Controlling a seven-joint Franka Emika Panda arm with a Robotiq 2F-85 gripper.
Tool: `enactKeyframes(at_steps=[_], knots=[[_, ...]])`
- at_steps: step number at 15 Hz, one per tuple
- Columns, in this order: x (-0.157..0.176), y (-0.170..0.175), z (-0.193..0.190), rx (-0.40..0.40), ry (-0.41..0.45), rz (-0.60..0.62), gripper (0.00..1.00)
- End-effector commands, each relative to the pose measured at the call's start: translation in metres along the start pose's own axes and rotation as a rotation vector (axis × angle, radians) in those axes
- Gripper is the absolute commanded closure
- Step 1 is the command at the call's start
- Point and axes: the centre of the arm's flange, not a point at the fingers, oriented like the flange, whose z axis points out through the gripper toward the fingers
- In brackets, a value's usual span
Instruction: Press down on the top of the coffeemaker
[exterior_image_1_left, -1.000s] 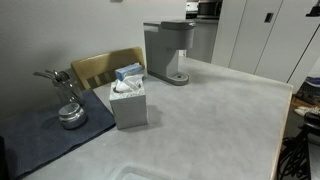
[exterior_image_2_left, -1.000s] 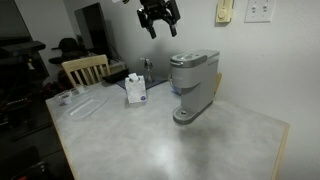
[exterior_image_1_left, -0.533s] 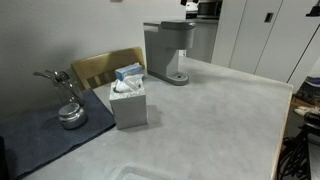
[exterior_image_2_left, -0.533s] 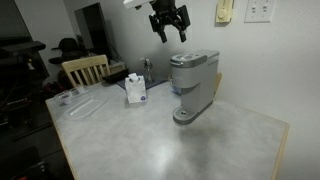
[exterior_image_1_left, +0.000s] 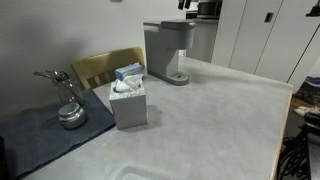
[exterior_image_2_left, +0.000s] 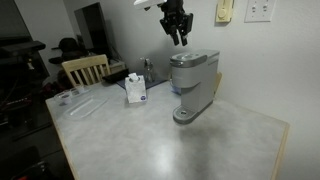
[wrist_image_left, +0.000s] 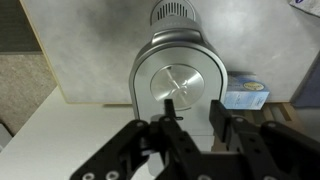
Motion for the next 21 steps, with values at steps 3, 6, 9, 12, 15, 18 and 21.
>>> enactKeyframes(at_steps=[3,6,9,12,15,18,21], knots=[[0.024,0.006,0.01,0.023,0.007,0.047,0.99],[0.024,0.011,0.022,0.007,-0.01,0.08,1.0],[0.02,0.016,0.033,-0.007,-0.036,0.109,1.0],[0.015,0.018,0.04,-0.012,-0.065,0.132,1.0],[0.014,0.016,0.041,0.004,-0.102,0.156,1.0],[0.012,0.016,0.042,0.024,-0.115,0.172,1.0],[0.008,0.016,0.048,0.048,-0.118,0.181,1.0]])
